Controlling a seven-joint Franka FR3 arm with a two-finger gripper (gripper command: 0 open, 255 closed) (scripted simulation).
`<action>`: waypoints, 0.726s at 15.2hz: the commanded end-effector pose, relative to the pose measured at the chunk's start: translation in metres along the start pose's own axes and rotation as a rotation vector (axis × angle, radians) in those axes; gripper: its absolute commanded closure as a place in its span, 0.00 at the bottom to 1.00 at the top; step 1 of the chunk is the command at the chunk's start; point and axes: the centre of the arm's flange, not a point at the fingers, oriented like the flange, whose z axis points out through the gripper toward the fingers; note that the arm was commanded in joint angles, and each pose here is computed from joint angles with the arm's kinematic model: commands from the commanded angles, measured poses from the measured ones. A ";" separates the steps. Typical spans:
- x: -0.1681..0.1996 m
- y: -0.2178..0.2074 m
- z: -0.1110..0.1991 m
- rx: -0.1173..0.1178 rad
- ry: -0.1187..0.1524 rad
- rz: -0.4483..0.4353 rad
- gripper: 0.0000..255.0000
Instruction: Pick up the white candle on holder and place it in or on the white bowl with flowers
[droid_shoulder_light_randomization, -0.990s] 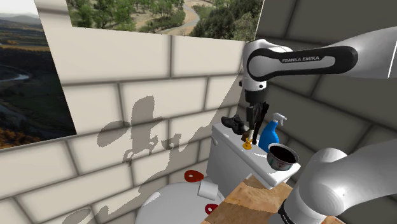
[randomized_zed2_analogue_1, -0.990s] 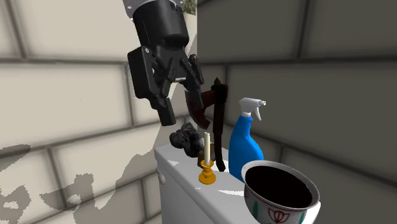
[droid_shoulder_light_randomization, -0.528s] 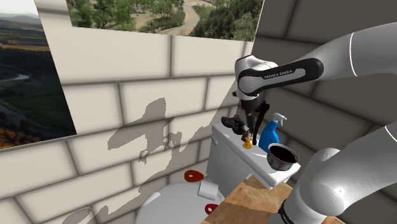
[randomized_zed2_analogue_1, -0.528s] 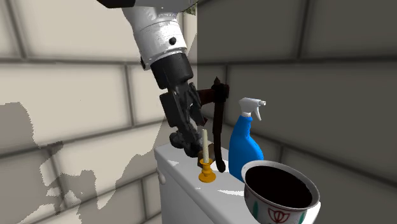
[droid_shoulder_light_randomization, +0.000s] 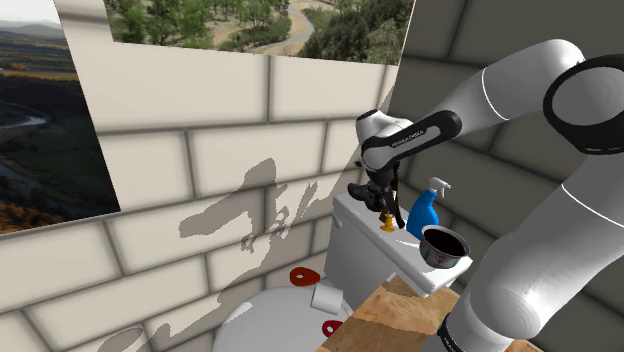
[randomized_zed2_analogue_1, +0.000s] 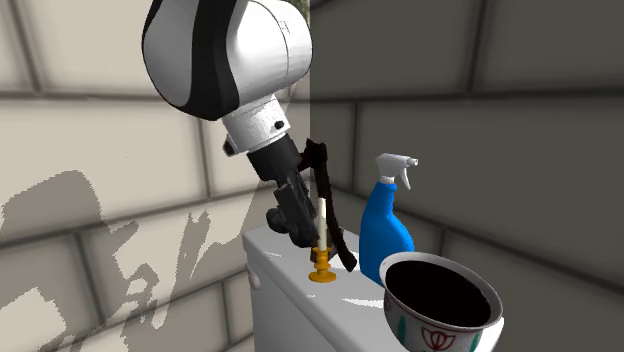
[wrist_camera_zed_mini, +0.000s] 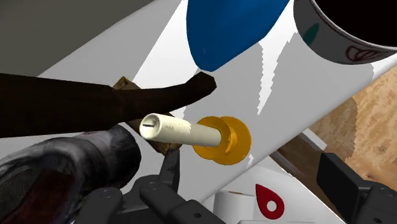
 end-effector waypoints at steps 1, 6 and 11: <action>0.002 0.004 0.013 -0.006 -0.004 -0.015 0.00; 0.002 0.004 0.039 -0.006 -0.004 -0.015 0.00; 0.002 0.004 0.042 -0.006 -0.004 -0.015 0.00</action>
